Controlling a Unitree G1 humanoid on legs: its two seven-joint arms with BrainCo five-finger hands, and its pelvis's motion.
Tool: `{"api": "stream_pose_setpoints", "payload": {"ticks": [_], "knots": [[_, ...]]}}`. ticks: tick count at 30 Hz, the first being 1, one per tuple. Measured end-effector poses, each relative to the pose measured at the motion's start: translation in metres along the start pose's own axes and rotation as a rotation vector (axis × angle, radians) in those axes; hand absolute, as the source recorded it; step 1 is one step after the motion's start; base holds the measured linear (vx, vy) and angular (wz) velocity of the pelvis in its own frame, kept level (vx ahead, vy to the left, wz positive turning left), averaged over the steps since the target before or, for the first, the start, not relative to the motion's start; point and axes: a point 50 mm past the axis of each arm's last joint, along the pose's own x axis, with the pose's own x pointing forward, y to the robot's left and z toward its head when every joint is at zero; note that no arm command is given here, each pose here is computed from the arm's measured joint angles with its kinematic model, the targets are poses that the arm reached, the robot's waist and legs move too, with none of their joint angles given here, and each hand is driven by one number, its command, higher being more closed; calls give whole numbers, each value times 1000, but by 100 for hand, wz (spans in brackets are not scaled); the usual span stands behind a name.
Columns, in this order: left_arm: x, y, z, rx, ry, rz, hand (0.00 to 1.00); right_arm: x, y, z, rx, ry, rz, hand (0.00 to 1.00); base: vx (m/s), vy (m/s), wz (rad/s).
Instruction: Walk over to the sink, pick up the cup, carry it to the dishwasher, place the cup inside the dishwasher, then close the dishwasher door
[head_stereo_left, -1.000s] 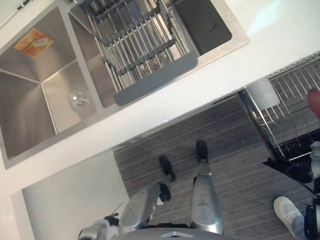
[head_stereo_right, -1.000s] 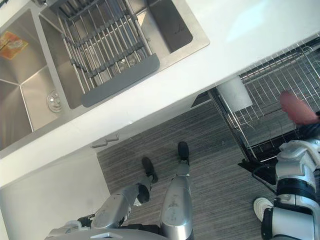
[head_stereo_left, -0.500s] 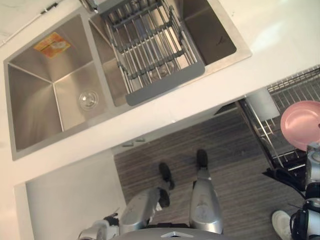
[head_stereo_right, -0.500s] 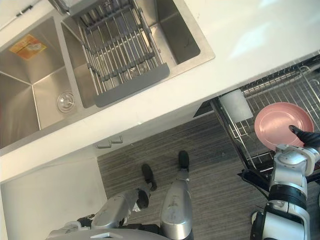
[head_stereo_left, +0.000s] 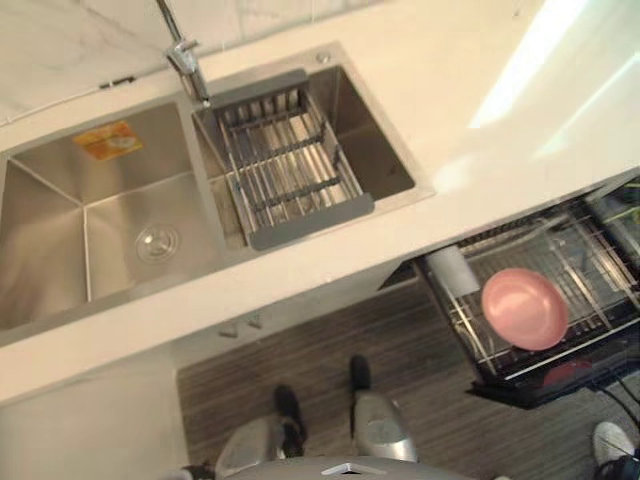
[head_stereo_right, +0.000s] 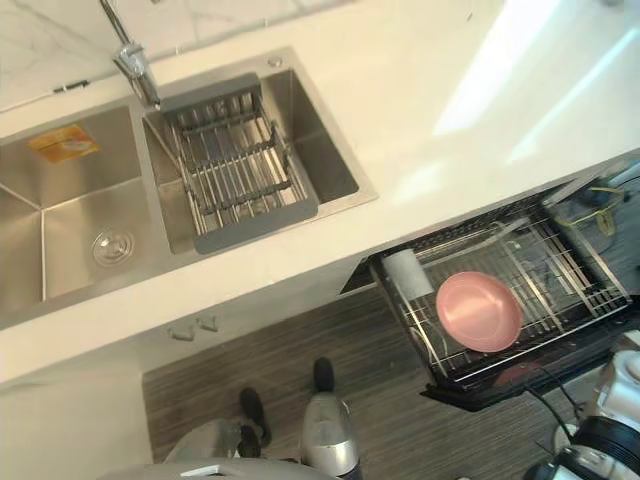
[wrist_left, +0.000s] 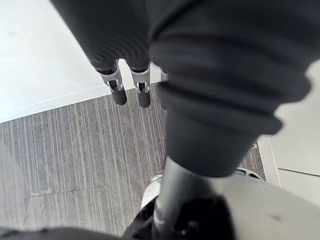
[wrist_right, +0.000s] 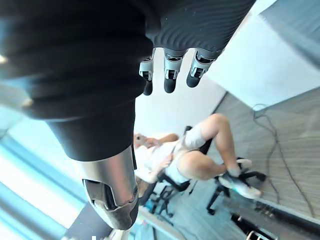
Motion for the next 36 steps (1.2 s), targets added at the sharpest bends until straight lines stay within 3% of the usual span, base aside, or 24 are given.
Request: {"api": "stream_pose_setpoints", "payload": {"ticks": [2, 7, 12, 14, 17, 24, 28, 36], "knots": [[0, 3, -6, -4, 25, 6, 0, 5, -15, -23, 52, 130, 21, 0, -20, 26, -8], [1, 4, -23, -33, 107, 22, 0, -14, -39, -86, 12, 312, 143, 0, -6, 32, -5], [1, 5, -28, -66, 114, 20, 0, -85, -26, -164, 93, 584, 224, 0, -1, 15, 5], [2, 3, -28, -83, 107, 22, 0, -104, -12, -173, 103, 614, 267, 0, 9, 33, 9], [2, 0, -26, -92, 90, 25, 0, -118, 13, -171, 125, 604, 344, 0, 14, 31, 26], [3, -3, -22, -88, 45, 30, 0, -122, 19, -168, 194, 592, 270, 0, 3, 21, 31], [3, -4, -24, -89, 16, 16, 0, -119, 22, -159, 352, 554, 171, 0, -30, -10, 26], [5, -15, -29, -95, 5, -34, 0, -123, 57, -132, 574, 506, 194, 0, -60, -38, 26]]}}
